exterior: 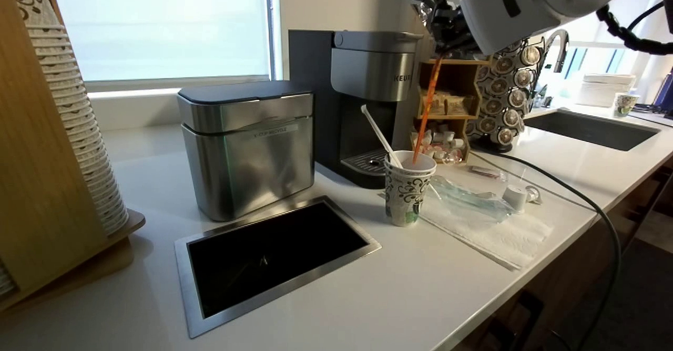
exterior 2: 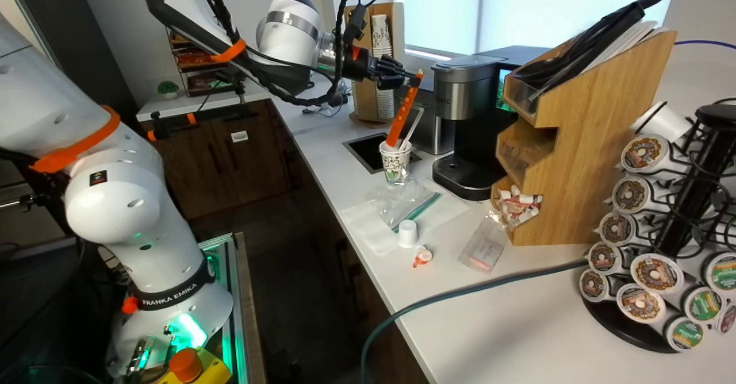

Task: Put the orange object inside the cup

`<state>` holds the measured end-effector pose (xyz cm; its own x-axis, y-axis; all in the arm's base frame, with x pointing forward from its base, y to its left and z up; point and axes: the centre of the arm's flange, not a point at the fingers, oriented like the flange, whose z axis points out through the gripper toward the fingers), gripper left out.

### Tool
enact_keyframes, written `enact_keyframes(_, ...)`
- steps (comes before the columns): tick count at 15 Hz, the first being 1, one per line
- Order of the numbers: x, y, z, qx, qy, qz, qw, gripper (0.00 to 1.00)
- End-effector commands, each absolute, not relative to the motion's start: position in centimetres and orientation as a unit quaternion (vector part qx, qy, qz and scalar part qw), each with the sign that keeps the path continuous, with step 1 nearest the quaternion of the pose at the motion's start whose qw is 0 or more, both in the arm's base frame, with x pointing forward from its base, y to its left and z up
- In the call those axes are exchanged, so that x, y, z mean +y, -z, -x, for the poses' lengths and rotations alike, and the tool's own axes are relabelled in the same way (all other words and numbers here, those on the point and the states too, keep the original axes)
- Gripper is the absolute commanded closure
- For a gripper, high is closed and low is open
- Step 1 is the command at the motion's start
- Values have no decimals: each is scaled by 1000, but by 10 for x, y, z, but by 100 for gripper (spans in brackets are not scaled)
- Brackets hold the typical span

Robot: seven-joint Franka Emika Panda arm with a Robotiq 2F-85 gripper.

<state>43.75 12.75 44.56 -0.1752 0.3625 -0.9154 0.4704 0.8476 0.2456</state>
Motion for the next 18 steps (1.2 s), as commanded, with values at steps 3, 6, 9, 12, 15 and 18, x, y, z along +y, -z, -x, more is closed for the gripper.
enact_keyframes(3, 140, -423, -447, 770, 49, -247, 586, 98)
enact_keyframes(6, 144, -418, -448, 771, 53, -226, 593, 98)
enact_keyframes(9, 146, -417, -448, 770, 62, -207, 600, 98)
enact_keyframes(12, 150, -411, -448, 770, 62, -195, 604, 98)
enact_keyframes(15, 156, -403, -445, 776, 63, -183, 600, 98)
enact_keyframes(18, 158, -395, -441, 781, 70, -179, 594, 98)
